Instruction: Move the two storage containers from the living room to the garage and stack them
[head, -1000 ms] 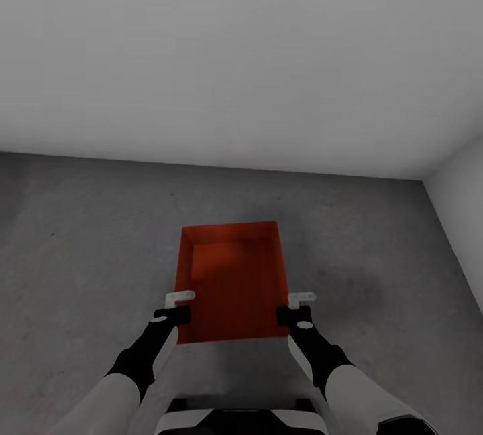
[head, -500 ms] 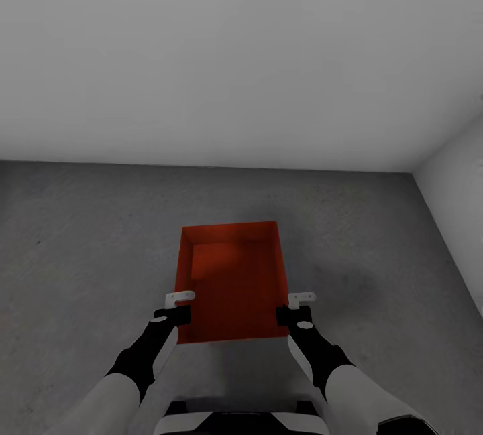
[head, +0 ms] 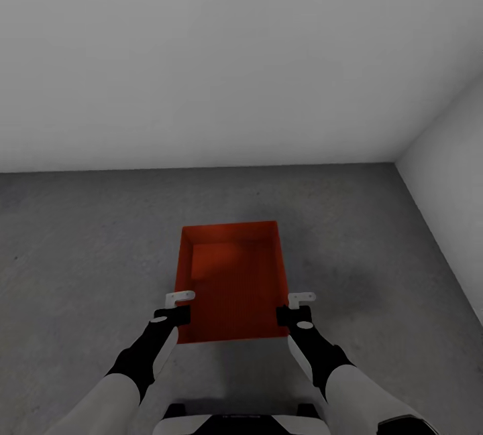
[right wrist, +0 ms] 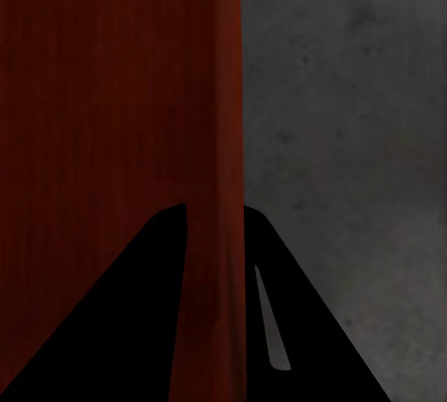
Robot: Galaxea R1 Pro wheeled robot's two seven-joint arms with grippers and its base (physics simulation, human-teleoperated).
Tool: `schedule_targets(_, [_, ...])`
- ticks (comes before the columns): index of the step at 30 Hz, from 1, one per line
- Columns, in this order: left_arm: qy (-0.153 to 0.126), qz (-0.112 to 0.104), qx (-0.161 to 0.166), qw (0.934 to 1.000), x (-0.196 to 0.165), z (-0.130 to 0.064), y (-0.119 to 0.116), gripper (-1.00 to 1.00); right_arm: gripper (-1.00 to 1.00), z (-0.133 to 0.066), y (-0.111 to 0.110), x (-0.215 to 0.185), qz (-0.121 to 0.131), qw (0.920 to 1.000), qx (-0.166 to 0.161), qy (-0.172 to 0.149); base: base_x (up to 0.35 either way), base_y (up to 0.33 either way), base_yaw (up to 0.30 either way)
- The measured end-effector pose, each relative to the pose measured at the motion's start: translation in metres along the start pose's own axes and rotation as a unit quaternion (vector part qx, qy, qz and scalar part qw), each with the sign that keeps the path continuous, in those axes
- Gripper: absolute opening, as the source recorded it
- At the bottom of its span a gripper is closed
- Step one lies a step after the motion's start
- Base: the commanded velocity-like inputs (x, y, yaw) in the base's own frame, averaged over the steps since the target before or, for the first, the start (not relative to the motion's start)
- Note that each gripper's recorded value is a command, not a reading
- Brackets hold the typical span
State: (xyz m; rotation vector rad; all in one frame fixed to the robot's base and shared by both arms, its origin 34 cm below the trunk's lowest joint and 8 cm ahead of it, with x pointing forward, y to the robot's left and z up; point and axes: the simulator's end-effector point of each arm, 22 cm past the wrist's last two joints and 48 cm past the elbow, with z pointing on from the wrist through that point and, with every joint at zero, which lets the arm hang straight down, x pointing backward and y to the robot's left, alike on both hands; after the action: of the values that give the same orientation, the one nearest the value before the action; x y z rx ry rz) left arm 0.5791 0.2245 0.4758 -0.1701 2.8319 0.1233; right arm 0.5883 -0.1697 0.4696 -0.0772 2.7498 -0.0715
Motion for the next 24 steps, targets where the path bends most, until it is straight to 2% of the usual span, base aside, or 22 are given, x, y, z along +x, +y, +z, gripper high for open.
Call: schedule_targets(24, [0.0, 0.0, 0.0, 1.0, 0.009, 0.034, -0.003, -1.0, -1.0, 0.033, 0.002, 0.012, 0.0, 1.0, 0.0, 0.0, 0.0, 0.0, -0.001])
